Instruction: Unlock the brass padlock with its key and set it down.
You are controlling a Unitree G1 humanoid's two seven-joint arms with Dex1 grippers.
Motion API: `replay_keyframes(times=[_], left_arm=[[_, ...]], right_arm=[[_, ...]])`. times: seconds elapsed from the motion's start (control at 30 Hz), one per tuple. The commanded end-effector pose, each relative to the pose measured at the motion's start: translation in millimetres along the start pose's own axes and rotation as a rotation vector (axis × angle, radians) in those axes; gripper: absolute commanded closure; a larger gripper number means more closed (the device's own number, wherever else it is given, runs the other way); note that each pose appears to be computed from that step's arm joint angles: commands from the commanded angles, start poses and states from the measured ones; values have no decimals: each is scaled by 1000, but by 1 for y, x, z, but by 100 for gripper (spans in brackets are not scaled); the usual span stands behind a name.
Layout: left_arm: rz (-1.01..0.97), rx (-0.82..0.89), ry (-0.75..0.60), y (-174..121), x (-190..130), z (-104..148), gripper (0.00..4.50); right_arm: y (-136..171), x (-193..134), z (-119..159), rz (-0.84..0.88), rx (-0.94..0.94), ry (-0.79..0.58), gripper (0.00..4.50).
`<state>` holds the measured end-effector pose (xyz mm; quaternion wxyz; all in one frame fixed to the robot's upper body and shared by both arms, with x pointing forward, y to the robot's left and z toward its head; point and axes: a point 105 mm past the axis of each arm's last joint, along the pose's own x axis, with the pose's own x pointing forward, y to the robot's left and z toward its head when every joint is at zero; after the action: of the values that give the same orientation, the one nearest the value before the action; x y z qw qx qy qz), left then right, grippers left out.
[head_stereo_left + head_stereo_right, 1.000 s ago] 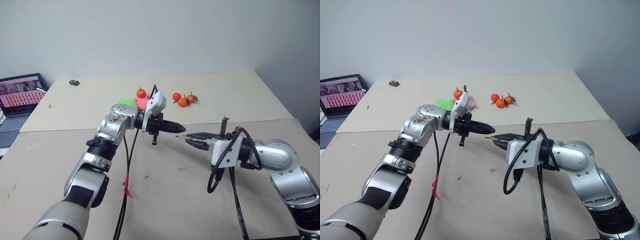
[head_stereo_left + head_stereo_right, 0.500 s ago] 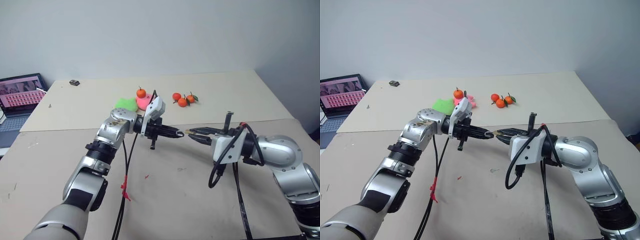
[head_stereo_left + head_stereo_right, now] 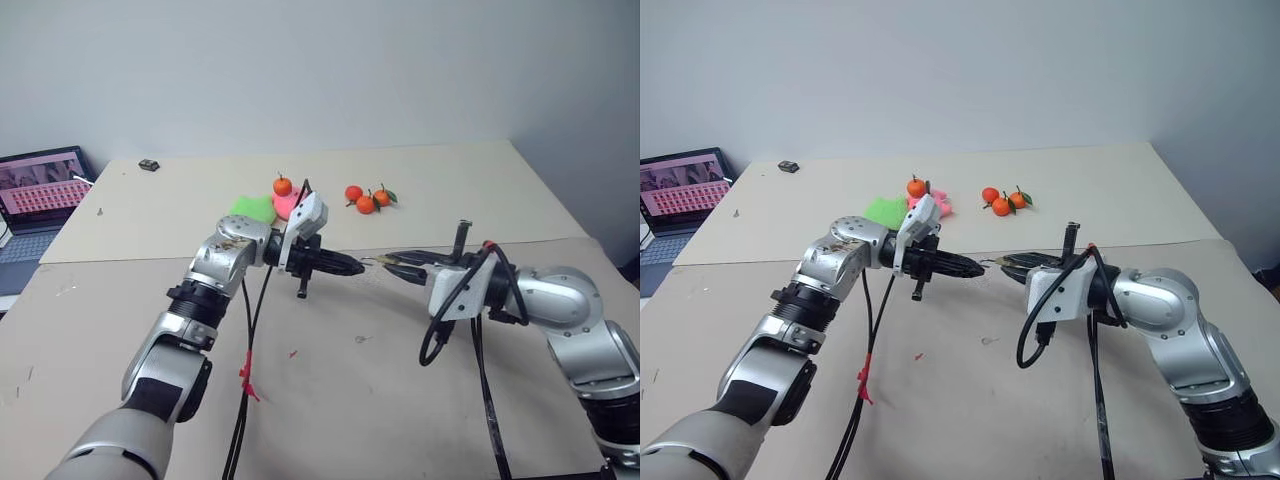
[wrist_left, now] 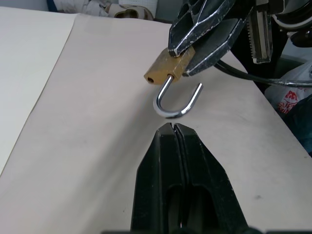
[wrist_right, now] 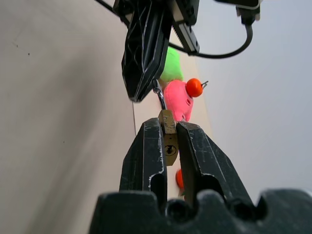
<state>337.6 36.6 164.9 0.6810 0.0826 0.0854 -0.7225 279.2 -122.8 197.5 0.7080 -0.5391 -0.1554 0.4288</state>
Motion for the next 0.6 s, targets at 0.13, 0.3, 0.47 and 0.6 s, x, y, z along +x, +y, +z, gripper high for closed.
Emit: replay_keyframes(times=[0.13, 0.3, 0.47, 0.6], left_arm=[[79, 13, 18, 6, -24, 0, 387], [154, -5, 3, 12, -52, 8, 218], [176, -40, -42, 0, -82, 27, 50], [233, -25, -42, -7, -100, 40, 1]], right_arm=[[-9, -2, 17, -49, -40, -53, 429], [-1, 4, 18, -32, -34, -70, 429], [7, 16, 22, -6, -36, -117, 429], [22, 38, 27, 42, -68, -178, 429]])
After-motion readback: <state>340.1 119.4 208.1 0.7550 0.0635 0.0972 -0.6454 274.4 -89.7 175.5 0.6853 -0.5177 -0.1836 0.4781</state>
